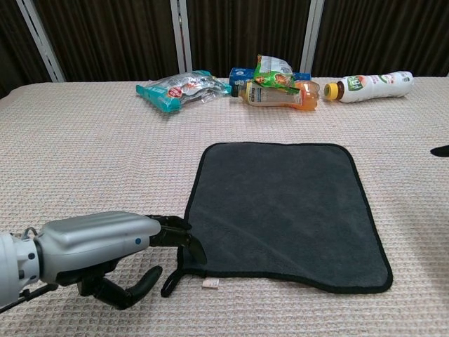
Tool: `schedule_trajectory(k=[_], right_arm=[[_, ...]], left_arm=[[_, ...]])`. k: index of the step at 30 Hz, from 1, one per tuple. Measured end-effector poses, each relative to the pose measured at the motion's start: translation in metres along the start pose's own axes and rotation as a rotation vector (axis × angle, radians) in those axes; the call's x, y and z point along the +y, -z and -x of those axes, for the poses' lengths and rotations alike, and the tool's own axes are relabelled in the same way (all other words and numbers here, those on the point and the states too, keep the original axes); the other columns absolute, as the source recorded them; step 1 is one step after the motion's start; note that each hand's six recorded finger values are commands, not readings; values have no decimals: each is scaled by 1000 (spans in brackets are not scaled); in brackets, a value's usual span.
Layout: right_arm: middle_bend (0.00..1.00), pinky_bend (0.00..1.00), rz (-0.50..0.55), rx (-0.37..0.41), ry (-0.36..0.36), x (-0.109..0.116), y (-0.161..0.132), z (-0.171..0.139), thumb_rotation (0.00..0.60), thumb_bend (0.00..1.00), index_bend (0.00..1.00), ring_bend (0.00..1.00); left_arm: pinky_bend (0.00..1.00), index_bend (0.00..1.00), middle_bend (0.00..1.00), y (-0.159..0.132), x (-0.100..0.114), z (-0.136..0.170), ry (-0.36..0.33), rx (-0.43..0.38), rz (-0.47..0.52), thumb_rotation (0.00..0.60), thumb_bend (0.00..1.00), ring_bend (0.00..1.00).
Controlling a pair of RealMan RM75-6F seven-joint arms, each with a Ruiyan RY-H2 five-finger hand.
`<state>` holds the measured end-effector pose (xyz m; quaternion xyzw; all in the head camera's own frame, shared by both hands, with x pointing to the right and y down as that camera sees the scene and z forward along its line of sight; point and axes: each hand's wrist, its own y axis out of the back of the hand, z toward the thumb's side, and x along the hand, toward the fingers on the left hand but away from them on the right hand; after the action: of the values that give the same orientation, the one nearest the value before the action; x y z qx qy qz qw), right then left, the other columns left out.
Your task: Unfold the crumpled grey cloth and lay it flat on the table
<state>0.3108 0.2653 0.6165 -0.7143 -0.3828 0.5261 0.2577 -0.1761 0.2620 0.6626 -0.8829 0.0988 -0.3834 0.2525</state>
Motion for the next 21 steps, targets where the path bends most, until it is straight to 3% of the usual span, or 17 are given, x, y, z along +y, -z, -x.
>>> schedule_trajectory(k=[8, 21], right_arm=[[51, 1, 3, -1, 2, 0, 1, 0, 600, 633, 37, 0], [51, 1, 3, 2, 3, 0, -1, 0, 600, 632, 37, 0]], left_arm=[[66, 202, 175, -5, -7, -6, 16, -4, -21, 600, 772, 28], [66, 202, 176, 4, -14, 12, 41, 20, -31, 600, 772, 28]])
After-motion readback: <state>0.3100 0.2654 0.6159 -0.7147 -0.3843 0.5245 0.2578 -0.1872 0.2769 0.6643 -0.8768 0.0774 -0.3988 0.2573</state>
